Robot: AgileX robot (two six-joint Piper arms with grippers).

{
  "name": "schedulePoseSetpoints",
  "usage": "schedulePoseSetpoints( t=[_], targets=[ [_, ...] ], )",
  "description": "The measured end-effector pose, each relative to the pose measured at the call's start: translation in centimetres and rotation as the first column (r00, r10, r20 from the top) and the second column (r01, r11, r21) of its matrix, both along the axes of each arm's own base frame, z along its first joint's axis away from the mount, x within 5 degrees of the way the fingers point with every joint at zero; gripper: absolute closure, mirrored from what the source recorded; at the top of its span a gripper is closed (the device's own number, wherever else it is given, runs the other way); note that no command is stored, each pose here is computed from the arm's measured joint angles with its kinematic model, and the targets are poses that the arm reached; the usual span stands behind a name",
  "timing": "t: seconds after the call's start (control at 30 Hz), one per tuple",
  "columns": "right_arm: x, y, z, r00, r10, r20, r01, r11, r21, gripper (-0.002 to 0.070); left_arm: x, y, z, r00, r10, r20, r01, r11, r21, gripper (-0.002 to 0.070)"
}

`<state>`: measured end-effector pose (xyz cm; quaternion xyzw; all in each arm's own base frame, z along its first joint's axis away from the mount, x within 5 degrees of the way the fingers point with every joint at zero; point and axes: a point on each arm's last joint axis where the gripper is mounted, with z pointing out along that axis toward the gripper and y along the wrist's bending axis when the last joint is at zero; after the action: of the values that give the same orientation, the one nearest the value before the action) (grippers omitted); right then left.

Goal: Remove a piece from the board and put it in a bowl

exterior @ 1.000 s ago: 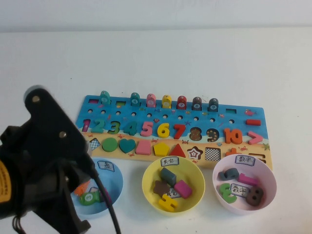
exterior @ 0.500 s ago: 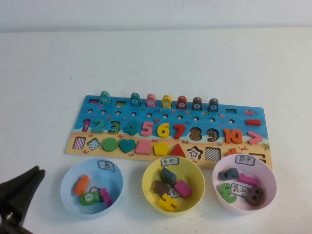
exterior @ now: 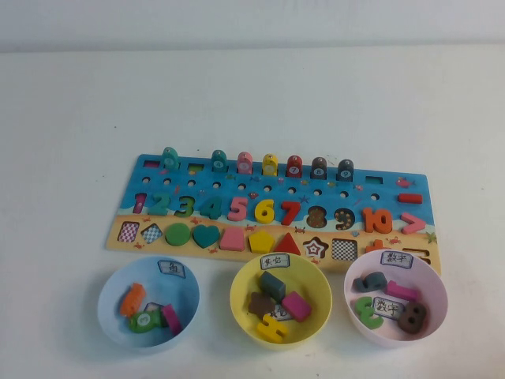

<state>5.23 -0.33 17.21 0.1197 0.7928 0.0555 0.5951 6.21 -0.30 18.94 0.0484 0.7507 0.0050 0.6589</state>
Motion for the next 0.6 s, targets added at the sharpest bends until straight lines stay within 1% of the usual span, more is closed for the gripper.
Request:
schedulePoseSetpoints(
  t=[0.1, 0.23, 0.33, 0.6],
  targets=[
    [0.0, 0.0, 0.0, 1.0, 0.0, 0.0, 0.0, 1.0, 0.0, 0.0694, -0.3, 0.4, -0.7, 0.995, 0.071, -0.077, -0.075, 0.995, -0.062, 0.0678],
    [0.0, 0.0, 0.0, 1.0, 0.0, 0.0, 0.0, 1.0, 0.0, 0.0694, -0.8, 0.8, -1.5, 0.98, 0.135, -0.147, -0.15, 0.984, -0.096, 0.0678],
    [0.0, 0.0, 0.0, 1.0, 0.0, 0.0, 0.0, 1.0, 0.0, 0.0694, -0.9, 0.9, -1.6, 0.975, 0.151, -0.16, -0.168, 0.981, -0.098, 0.0678],
    [0.0, 0.0, 0.0, 1.0, 0.0, 0.0, 0.0, 1.0, 0.0, 0.0694, -1.0, 0.9, -1.7, 0.974, 0.151, -0.168, -0.169, 0.981, -0.095, 0.0678]
  ],
)
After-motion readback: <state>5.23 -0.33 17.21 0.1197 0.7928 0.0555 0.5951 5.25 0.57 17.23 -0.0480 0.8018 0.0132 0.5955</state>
